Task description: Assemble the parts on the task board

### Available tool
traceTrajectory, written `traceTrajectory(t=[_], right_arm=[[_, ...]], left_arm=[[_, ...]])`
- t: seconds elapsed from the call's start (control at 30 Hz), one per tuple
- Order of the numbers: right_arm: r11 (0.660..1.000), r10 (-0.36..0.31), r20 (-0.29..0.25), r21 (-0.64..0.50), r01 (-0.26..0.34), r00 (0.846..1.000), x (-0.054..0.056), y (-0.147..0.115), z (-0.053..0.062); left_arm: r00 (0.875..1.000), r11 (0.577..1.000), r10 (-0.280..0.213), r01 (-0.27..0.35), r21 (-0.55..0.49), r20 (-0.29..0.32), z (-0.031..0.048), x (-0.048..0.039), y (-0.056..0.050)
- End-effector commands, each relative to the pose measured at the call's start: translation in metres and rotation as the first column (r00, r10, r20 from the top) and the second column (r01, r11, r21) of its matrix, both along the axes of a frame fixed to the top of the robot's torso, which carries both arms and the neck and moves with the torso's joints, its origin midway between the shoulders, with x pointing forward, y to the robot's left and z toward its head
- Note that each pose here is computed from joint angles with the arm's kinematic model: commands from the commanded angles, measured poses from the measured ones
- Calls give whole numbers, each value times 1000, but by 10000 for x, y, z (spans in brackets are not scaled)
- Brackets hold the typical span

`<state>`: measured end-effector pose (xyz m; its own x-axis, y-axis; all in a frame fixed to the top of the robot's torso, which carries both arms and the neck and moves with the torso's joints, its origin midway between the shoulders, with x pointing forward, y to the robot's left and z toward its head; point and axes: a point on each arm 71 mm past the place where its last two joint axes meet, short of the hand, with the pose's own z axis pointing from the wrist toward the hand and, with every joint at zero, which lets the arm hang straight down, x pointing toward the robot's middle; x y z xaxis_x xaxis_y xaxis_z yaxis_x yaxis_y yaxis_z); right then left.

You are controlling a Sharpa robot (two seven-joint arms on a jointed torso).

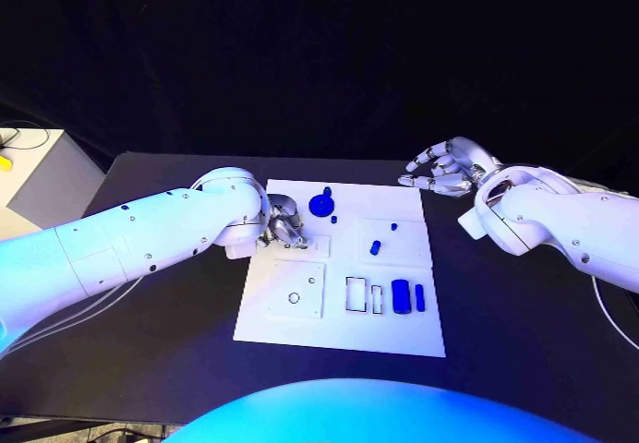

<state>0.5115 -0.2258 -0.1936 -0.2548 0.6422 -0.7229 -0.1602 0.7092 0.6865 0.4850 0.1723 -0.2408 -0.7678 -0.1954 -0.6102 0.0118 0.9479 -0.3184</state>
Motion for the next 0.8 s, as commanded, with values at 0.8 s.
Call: traceTrajectory(t=[0.8], right_arm=[[1000,20,-11,-17,-20,1000,-1,11,-34]], left_arm=[[977,997,-67,56,-60,-200,284,157,16]])
